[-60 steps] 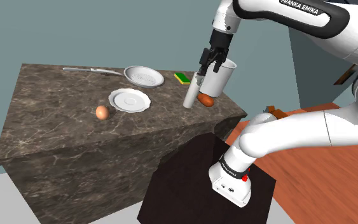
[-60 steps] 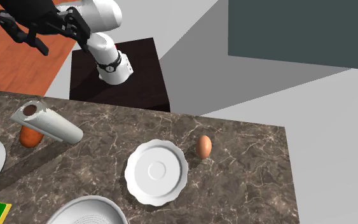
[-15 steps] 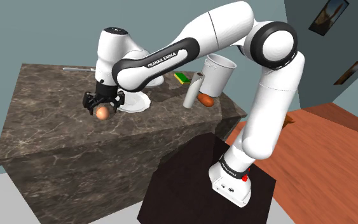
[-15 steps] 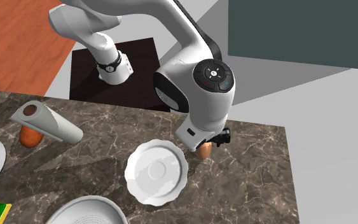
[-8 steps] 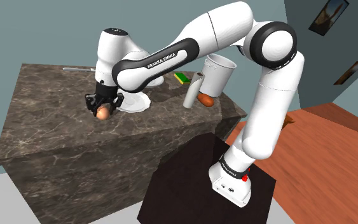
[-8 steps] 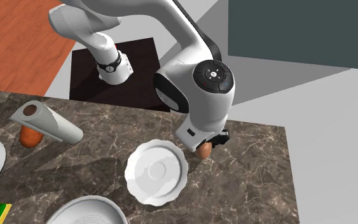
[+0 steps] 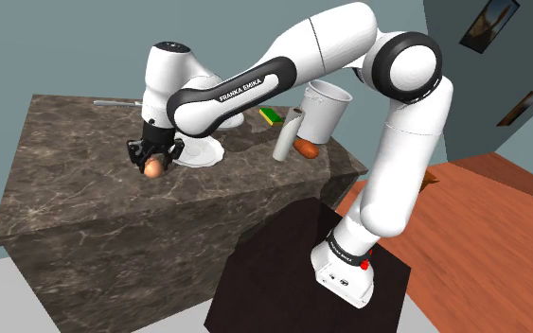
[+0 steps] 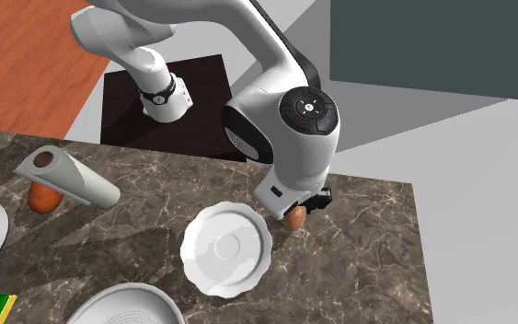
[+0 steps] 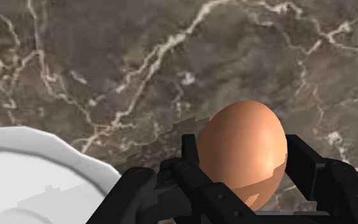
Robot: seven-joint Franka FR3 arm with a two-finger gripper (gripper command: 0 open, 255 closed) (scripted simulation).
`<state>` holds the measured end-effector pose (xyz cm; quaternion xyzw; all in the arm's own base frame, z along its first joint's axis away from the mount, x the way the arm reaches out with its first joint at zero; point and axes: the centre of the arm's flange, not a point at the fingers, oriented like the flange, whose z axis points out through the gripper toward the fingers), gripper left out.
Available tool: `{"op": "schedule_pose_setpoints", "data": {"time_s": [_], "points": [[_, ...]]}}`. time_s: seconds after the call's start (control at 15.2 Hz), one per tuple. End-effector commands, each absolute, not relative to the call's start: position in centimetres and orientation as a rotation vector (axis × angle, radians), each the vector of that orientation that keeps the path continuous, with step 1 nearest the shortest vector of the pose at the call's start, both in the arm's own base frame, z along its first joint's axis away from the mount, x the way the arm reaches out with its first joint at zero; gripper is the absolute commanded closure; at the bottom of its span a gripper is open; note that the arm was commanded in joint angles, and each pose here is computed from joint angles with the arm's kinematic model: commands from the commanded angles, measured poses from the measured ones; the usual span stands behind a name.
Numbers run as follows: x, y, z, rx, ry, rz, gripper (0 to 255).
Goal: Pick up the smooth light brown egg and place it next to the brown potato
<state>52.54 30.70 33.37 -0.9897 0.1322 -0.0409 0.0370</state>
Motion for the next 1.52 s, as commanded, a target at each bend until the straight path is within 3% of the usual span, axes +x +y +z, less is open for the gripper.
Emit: {"op": "schedule_pose_setpoints", "data": {"time_s": [0.0, 1.45], "points": [[52.5, 30.7, 33.3, -3.038, 0.405, -0.125, 255], [52.5, 30.7, 44.9, -3.038, 0.405, -0.125, 255]]}}
